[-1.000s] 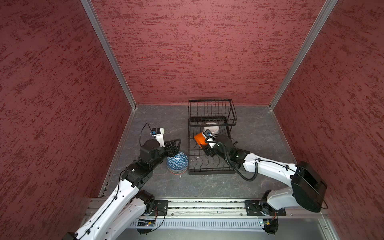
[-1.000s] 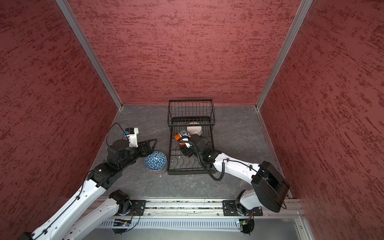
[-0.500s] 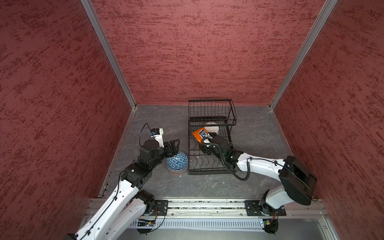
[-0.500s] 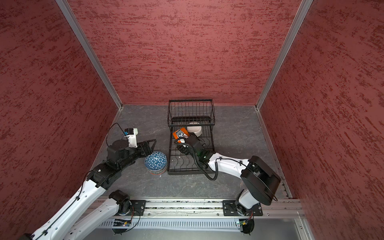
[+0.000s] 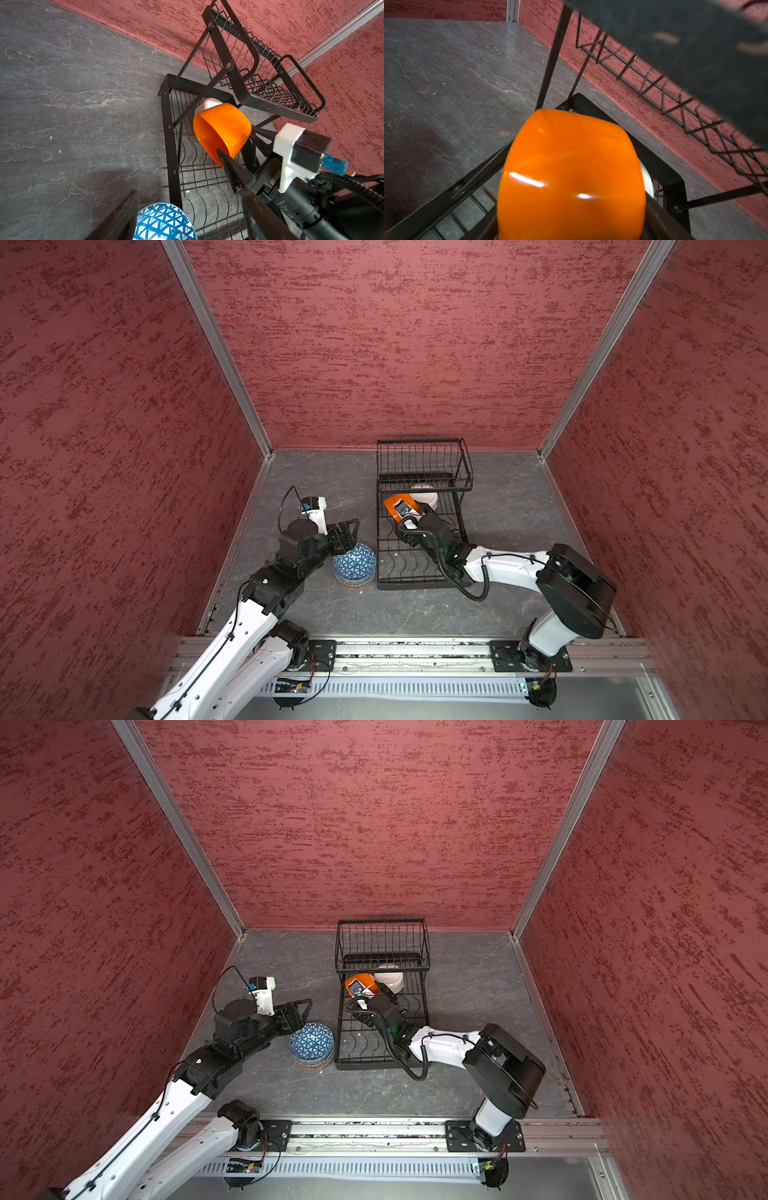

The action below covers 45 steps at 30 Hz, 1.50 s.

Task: Load bowls into a dish rack
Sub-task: Place the bowl in the dish rack.

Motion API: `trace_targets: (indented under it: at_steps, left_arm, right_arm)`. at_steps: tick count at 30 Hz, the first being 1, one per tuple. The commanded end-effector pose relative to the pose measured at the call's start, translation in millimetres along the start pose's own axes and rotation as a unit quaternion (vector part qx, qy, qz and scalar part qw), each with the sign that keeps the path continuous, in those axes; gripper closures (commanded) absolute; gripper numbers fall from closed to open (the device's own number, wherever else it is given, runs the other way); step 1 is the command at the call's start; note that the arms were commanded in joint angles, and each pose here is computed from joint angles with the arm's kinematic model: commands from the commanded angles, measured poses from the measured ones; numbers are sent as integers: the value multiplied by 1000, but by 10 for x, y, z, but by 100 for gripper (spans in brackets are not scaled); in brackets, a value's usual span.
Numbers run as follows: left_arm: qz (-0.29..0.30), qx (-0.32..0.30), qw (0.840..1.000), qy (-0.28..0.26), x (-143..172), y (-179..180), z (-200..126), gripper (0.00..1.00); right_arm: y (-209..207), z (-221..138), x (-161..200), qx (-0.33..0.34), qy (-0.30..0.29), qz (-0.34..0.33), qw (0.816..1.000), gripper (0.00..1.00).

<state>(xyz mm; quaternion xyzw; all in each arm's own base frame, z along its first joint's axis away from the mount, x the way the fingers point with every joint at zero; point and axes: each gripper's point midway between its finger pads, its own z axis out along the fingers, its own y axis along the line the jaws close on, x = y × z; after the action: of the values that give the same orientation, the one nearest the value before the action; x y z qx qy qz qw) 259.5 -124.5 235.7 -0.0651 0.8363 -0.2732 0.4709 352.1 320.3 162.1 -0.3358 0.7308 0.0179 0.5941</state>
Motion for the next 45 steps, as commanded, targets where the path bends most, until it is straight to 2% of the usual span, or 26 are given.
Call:
trace_targets:
  at_steps: [1, 10, 34, 45]
  left_arm:
    - [6, 1, 1000, -3, -30, -4, -29, 23]
    - [6, -5, 1000, 1, -26, 12, -43, 23]
    - [10, -14, 1000, 7, 0, 62, 12, 23]
    - [11, -17, 1000, 8, 17, 89, 19, 23]
  right_arm:
    - [-84, 8, -201, 33, -45, 0, 998, 29]
    - [-123, 148, -148, 74, -57, -24, 995, 29]
    - [-149, 360, -21, 113, -64, -68, 989, 27]
    - [-331, 369, -27, 155, -72, -98, 980, 27]
